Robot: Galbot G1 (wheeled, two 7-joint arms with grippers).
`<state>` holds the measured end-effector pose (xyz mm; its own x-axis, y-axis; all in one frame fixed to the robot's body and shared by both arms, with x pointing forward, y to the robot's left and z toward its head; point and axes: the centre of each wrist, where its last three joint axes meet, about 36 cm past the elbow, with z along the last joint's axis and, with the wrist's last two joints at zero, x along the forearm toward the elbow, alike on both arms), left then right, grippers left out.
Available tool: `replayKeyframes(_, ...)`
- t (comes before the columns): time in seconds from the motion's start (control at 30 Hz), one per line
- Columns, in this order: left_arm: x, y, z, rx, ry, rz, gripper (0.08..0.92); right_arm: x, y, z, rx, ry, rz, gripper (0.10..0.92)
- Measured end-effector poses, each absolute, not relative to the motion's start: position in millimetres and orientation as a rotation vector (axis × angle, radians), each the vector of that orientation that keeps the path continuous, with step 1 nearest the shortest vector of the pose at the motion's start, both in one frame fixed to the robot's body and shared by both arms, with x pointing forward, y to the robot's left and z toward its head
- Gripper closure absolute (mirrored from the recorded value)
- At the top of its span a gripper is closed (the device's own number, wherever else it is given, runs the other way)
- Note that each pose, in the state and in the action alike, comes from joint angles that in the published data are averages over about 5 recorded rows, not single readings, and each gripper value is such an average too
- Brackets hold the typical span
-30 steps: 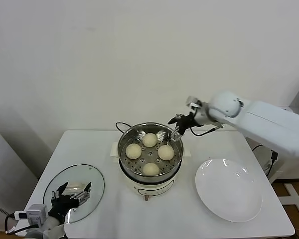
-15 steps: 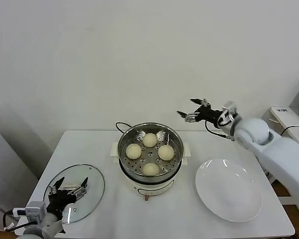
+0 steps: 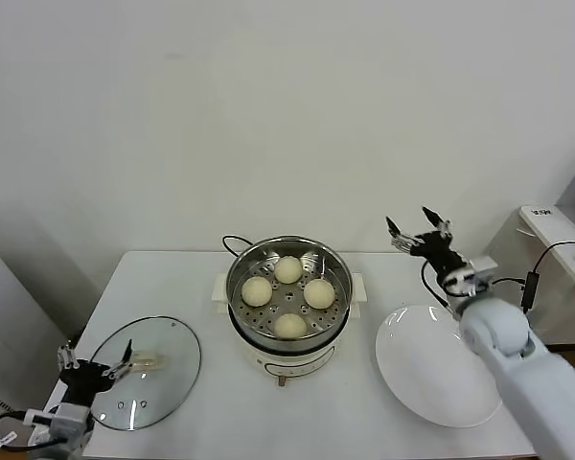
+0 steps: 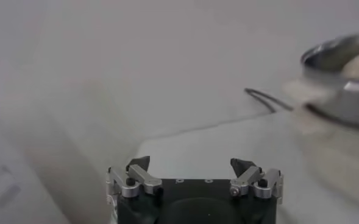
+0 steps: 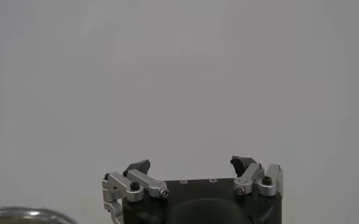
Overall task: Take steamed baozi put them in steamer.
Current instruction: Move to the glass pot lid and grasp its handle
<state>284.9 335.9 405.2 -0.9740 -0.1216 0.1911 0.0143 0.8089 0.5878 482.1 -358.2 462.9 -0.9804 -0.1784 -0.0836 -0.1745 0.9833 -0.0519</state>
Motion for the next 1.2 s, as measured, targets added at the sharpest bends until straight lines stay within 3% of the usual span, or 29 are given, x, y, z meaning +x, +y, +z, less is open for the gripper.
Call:
replayKeyframes(0.57,268,364,322,-0.093,-2.365,-2.007,0.177,415,-380,397,0.047,3.075,0.065,0.2)
replayKeyframes(0.97,270,368,289,-0.186,-2.166,-2.288,0.177,400,-384,381,0.115,3.087,0.065,0.2)
replayKeyframes(1.2,281,370,279,-0.187,-2.109,-2.363,0.177,393,-389,373,0.133,3.096,0.053,0.2)
